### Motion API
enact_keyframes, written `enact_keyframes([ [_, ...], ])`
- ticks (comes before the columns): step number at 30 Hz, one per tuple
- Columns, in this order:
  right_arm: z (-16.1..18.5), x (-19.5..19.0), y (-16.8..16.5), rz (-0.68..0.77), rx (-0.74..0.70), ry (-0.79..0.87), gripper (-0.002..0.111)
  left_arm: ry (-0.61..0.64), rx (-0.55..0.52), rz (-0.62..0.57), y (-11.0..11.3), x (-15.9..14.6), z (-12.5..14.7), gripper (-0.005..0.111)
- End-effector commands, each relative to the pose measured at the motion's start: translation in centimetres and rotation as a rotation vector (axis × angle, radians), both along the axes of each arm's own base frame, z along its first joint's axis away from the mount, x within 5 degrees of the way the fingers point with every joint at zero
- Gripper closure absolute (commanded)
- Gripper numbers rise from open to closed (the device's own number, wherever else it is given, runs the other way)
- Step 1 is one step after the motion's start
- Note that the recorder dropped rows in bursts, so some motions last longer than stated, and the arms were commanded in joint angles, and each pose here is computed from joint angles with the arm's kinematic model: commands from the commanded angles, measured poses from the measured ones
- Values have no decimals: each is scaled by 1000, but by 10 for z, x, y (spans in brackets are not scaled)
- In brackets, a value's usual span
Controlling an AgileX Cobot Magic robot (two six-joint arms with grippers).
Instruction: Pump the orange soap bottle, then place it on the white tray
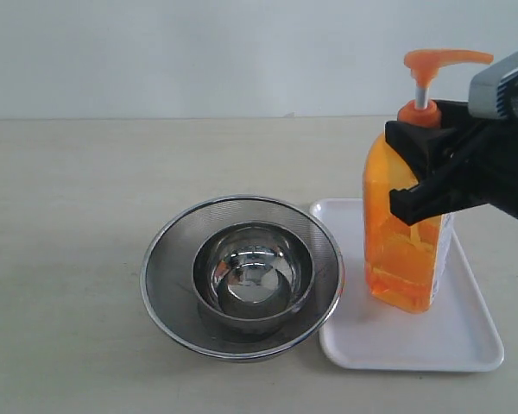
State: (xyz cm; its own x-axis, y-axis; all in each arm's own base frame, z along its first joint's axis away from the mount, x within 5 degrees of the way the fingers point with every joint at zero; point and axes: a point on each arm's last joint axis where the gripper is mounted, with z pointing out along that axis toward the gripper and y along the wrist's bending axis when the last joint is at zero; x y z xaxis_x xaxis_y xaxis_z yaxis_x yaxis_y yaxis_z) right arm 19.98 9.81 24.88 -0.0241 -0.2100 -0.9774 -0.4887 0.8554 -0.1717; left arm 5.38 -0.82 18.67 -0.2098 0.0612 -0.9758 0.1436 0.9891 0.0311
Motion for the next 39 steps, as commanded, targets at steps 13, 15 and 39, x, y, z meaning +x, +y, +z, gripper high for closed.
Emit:
enact_keyframes([
  [13,14,4,-11,172,-24,-36,108,0,-1,6,0,0,-1,102],
  [15,17,3,-9,225,-44,-23,108,0,-1,6,0,0,-1,102],
  [39,16,12,-14,140,-76,77,108,0,-1,6,0,0,-1,102],
])
